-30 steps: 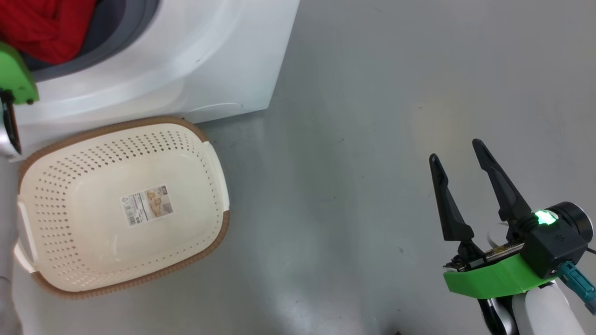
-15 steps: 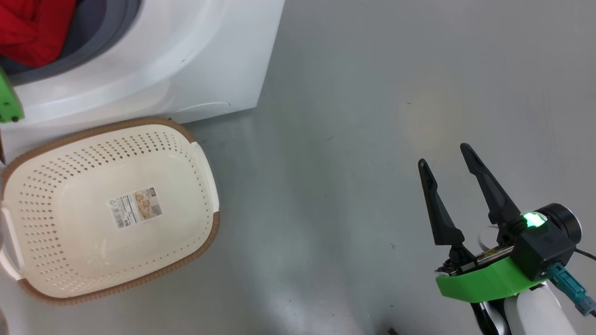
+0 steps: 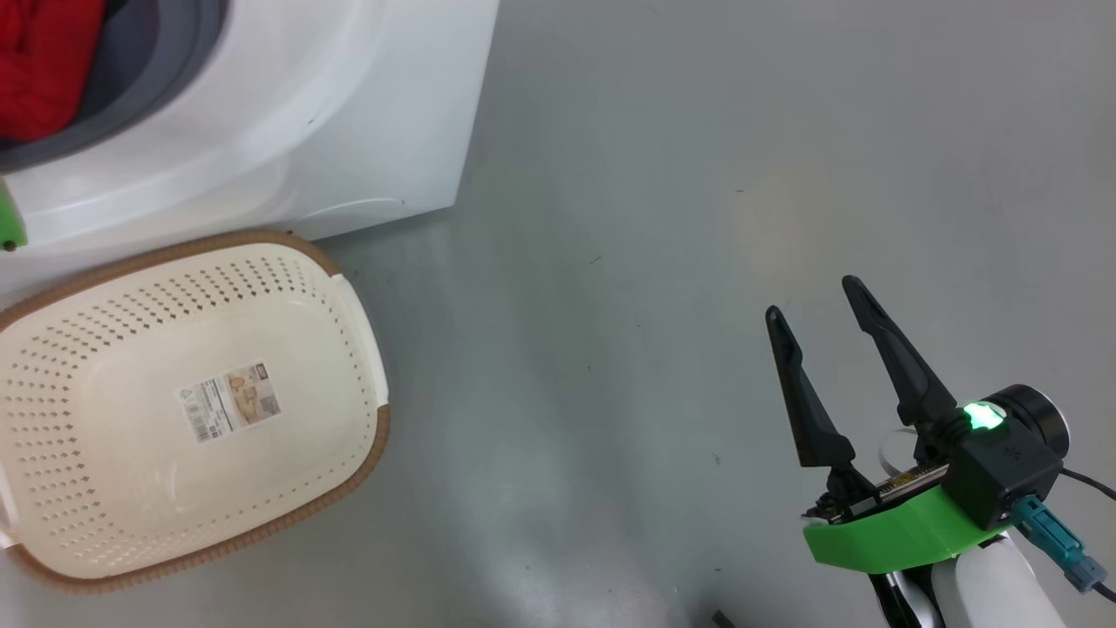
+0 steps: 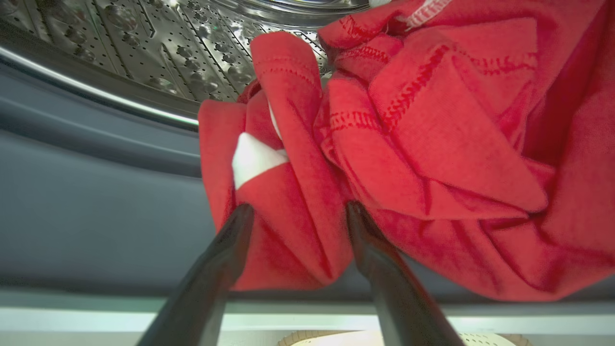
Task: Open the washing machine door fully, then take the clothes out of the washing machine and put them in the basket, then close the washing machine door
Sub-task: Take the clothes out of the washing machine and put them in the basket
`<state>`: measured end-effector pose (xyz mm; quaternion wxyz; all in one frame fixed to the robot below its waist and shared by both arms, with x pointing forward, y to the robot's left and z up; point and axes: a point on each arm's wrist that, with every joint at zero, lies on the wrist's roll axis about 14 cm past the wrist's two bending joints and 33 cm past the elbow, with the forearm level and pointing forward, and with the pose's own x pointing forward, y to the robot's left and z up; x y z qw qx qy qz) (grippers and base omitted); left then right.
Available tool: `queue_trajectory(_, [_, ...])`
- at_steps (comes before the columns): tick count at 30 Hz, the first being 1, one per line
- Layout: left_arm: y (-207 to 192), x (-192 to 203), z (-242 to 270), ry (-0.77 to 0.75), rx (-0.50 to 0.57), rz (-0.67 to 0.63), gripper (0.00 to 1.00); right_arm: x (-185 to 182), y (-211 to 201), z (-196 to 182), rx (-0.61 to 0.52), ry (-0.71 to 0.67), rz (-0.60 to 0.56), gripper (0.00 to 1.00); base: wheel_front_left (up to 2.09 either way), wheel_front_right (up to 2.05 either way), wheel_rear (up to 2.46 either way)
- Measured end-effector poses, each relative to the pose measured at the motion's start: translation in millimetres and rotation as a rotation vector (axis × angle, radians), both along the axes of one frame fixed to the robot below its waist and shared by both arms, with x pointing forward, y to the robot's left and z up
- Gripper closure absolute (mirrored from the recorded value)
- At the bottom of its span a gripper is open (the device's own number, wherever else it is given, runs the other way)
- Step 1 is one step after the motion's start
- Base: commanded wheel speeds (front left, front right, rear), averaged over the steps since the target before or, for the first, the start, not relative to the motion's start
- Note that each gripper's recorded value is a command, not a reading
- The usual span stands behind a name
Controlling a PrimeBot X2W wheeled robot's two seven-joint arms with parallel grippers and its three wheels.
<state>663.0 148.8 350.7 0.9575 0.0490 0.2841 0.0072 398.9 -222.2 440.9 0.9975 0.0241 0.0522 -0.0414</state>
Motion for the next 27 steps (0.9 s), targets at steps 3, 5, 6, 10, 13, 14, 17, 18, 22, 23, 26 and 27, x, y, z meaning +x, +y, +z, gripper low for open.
queue_trajectory(3, [-3, 1, -1, 0.004, 0.004, -0.008, 0.0, -2, -2, 1, -0.003, 0.001, -0.008, 0.0, 0.0, 0.0, 0.0])
queue_trajectory(5, [-5, 1, -3, 0.01, 0.004, -0.012, 0.2, -3, -3, 0, -0.005, 0.003, -0.011, 0.0, 0.0, 0.0, 0.0])
queue_trajectory(6, [-6, 1, -4, 0.011, 0.005, -0.015, 0.35, -3, -4, 0, -0.005, 0.004, -0.012, 0.0, 0.0, 0.0, 0.0])
queue_trajectory(10, [-7, 0, -8, 0.017, 0.003, -0.016, 1.0, -3, -4, -1, -0.005, 0.009, -0.014, 0.0, 0.0, 0.0, 0.0])
queue_trajectory(13, [-6, 0, -10, 0.019, 0.003, -0.015, 1.0, -2, -4, -3, -0.005, 0.013, -0.013, 0.0, 0.0, 0.0, 0.0])
queue_trajectory(14, [-6, 1, -10, 0.017, 0.002, -0.014, 1.0, -2, -4, -4, -0.004, 0.014, -0.012, 0.0, 0.0, 0.0, 0.0])
queue_trajectory(17, [-4, 3, -9, -0.01, -0.006, -0.008, 1.0, -1, -3, -6, -0.001, 0.019, -0.009, 0.0, 0.0, 0.0, 0.0])
queue_trajectory(18, [-3, 3, -8, -0.018, -0.008, -0.005, 1.0, -1, -2, -7, 0.001, 0.021, -0.007, 0.0, 0.0, 0.0, 0.0])
queue_trajectory(22, [0, 6, -3, -0.069, -0.022, 0.006, 1.0, 2, 1, -10, 0.011, 0.026, -0.001, 0.0, 0.0, 0.0, 0.0])
queue_trajectory(23, [2, 7, -2, -0.082, -0.03, 0.012, 1.0, 2, 1, -11, 0.013, 0.027, 0.001, 0.0, 0.0, 0.0, 0.0])
queue_trajectory(26, [5, 10, 4, -0.129, -0.048, 0.021, 1.0, 4, 4, -14, 0.018, 0.031, 0.009, 0.0, 0.0, 0.0, 0.0])
queue_trajectory(27, [6, 12, 7, -0.151, -0.059, 0.025, 1.0, 5, 5, -14, 0.019, 0.032, 0.011, 0.0, 0.0, 0.0, 0.0])
